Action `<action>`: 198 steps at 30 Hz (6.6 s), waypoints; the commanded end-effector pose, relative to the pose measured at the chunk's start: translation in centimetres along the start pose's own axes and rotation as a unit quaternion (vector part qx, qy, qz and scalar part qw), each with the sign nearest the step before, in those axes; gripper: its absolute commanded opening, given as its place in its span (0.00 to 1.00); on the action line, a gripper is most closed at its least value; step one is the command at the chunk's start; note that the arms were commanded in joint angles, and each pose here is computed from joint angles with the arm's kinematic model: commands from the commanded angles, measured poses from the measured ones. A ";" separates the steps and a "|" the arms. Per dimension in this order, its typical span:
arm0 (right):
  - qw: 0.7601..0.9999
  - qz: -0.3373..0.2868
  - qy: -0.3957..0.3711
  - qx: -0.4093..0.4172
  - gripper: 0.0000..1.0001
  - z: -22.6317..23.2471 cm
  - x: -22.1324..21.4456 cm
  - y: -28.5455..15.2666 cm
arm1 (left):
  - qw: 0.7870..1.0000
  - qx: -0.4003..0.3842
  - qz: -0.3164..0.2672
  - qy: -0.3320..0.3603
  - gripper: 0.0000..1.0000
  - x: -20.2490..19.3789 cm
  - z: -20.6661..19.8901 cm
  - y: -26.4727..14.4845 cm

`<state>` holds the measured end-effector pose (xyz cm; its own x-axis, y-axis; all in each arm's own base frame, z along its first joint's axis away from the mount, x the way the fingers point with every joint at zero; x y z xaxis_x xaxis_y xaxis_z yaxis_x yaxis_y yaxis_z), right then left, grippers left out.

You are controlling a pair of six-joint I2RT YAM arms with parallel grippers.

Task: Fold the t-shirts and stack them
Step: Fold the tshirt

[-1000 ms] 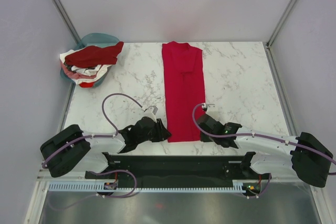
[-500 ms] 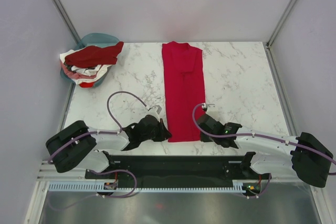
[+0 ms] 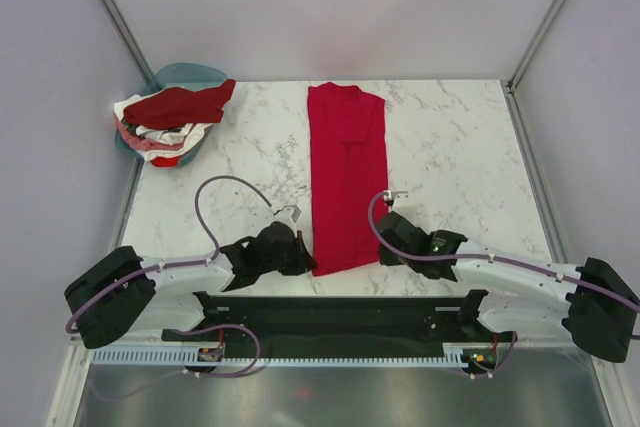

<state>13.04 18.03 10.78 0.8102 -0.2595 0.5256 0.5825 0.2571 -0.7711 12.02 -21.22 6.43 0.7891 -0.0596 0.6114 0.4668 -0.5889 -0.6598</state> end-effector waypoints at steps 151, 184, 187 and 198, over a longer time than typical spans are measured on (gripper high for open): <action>0.987 -0.082 0.110 0.083 0.00 2.0 18.6 6.2 | 0.998 0.028 -0.048 -0.018 0.02 20.3 3.0 2.4; 0.974 -0.045 0.095 0.199 0.00 2.7 14.8 -5.1 | 0.995 -0.069 -0.067 -0.008 0.02 13.0 -1.2 -8.8; 0.976 -0.051 0.092 0.191 0.00 2.7 15.2 -5.3 | 0.996 -0.058 -0.065 -0.008 0.03 13.4 -1.1 -8.8; 0.980 -0.104 0.091 0.142 0.00 3.8 19.6 -4.1 | 0.998 -0.034 -0.046 -0.015 0.03 17.5 -1.7 -7.4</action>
<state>24.78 15.60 23.06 0.7423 -0.4573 0.4898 0.6694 0.4733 -0.5726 20.53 -18.99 20.69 0.7681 -0.0038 0.6403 0.4850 -0.6494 -0.5857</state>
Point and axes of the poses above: each gripper's point midway between its finger pads, its own y axis out along the fingers, its own z axis along the line the jaws close on, x = y × z, the point moved 7 cm from there along -y, back along the fingers, and after that the axes turned 14 degrees about y, right-handed, at the moved point
